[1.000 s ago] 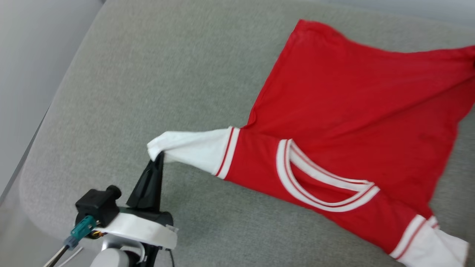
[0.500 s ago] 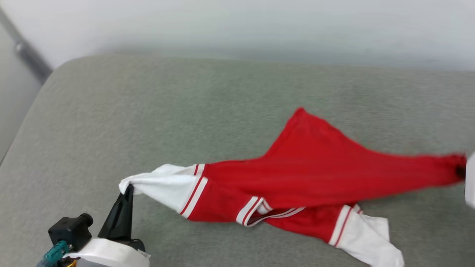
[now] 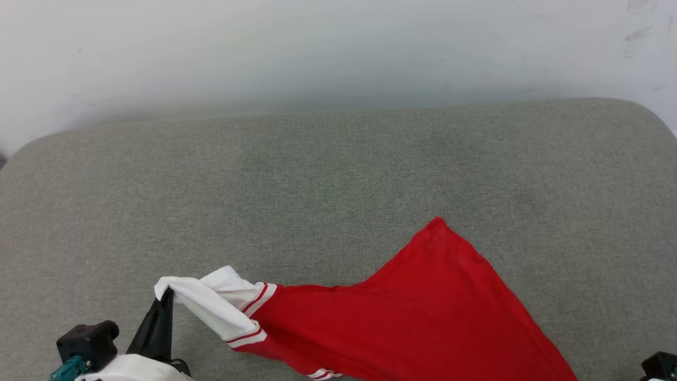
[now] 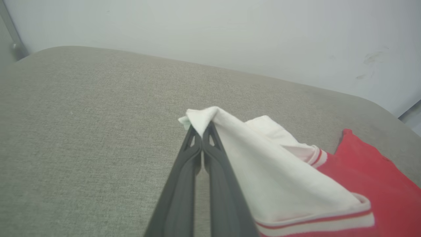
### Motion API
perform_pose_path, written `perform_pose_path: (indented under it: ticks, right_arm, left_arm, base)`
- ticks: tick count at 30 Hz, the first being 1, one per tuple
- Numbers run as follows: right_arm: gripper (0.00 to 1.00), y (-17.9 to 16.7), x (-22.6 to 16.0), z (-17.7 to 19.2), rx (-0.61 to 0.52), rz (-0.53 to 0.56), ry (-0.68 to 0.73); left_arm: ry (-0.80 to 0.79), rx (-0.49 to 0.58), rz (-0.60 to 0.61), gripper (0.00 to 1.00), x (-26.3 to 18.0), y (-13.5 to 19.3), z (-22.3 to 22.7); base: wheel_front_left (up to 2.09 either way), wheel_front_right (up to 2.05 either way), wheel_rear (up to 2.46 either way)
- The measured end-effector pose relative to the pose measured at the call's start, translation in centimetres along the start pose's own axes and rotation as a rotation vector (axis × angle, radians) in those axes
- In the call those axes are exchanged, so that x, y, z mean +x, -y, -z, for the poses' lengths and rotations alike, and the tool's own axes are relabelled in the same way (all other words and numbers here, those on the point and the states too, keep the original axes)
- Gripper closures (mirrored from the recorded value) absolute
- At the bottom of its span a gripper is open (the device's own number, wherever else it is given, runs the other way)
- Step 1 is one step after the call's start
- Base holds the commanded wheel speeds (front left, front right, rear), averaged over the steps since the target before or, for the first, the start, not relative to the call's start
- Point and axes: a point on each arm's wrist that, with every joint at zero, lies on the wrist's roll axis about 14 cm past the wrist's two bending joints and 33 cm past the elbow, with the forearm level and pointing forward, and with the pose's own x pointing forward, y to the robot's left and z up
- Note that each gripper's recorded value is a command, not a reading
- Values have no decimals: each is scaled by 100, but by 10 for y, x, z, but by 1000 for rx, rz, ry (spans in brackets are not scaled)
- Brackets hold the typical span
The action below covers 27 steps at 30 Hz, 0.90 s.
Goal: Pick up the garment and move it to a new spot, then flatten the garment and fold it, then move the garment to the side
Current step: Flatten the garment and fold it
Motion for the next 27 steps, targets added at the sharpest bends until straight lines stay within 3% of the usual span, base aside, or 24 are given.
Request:
perform_pose_path:
  ticks: [1,3,7,10,14,18,27]
  right_arm:
    - [0,-2,1,3,22,-8,9]
    - [0,-7,2,1,34,-21,45]
    - [0,-9,-4,-30,42,-23,245]
    - [0,-20,-25,-96,34,-50,581]
    - [0,-36,-38,-139,0,-94,777]
    - [0,-55,-32,-170,-39,-147,809]
    - [0,-115,14,-209,-261,-231,510]
  left_arm:
    - [-3,0,4,100,1,1,1]
    - [-12,1,12,100,2,3,2]
    - [-20,6,28,100,5,8,3]
    - [-19,11,38,100,6,11,1]
    - [-11,13,44,100,9,13,-2]
    - [0,17,54,100,15,16,-7]
    - [20,22,67,100,36,16,-10]
  base:
    - [0,0,0]
    - [0,0,0]
    - [0,0,0]
    - [0,0,0]
    - [0,0,0]
    - [0,0,0]
    - [0,0,0]
